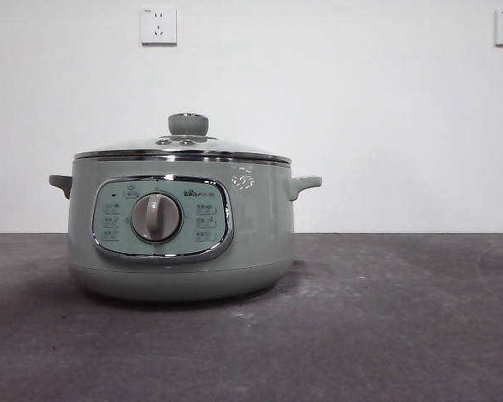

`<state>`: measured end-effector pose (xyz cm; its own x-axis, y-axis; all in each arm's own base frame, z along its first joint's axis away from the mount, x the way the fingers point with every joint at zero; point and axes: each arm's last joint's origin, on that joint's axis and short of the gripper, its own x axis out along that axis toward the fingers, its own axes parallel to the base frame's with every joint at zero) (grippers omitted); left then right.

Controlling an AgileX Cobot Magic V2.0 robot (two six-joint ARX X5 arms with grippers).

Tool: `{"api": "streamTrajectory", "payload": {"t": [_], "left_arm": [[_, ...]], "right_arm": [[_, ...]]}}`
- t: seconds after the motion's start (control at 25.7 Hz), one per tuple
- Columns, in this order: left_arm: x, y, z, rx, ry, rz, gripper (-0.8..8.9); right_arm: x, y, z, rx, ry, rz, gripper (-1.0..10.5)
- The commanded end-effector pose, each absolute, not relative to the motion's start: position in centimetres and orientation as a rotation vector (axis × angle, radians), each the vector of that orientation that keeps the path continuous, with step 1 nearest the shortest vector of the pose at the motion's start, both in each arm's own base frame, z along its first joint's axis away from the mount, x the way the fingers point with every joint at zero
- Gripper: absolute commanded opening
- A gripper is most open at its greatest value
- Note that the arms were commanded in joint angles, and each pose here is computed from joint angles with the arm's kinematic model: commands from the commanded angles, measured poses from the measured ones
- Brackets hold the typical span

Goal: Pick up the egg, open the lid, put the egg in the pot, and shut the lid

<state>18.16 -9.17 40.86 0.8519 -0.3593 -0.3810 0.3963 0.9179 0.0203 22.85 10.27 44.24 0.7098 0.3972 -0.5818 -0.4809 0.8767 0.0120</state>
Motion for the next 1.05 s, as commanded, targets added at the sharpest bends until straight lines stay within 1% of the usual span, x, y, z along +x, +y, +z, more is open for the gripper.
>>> {"api": "streamTrajectory", "payload": {"t": [0.04,0.16,0.27,0.35,0.47,0.58,0.66,0.7,1.05], "left_arm": [[17.9,-9.0,40.2,0.13,0.381,-0.397,-0.08],[17.3,-8.7,38.7,0.127,0.361,-0.401,-0.08],[16.0,-8.1,35.8,0.105,0.311,-0.399,-0.08],[15.1,-7.5,33.8,0.082,0.3,-0.381,-0.08],[13.9,-6.9,31.9,0.065,0.297,-0.37,-0.08],[13.1,-6.5,31.3,0.06,0.297,-0.371,-0.08],[13.0,-6.4,31.3,0.048,0.307,-0.368,-0.03],[13.0,-6.4,31.2,0.05,0.312,-0.367,-0.03],[13.7,-6.8,30.6,0.064,0.36,-0.364,-0.03]], "right_arm": [[20.7,9.4,42.2,-0.129,0.537,0.453,-0.2],[17.6,8.1,39.2,-0.102,0.416,0.42,-0.2],[14.7,6.7,35.7,-0.076,0.344,0.385,-0.2],[13.3,6.0,33.9,-0.073,0.327,0.369,-0.2],[12.2,5.5,32.4,-0.072,0.324,0.369,-0.1],[11.7,5.2,31.7,-0.07,0.348,0.369,-0.1],[11.6,5.2,31.6,-0.043,0.358,0.363,0.0],[11.7,5.2,31.6,-0.026,0.361,0.36,0.0],[11.7,5.2,31.6,-0.027,0.362,0.36,0.0]]}}
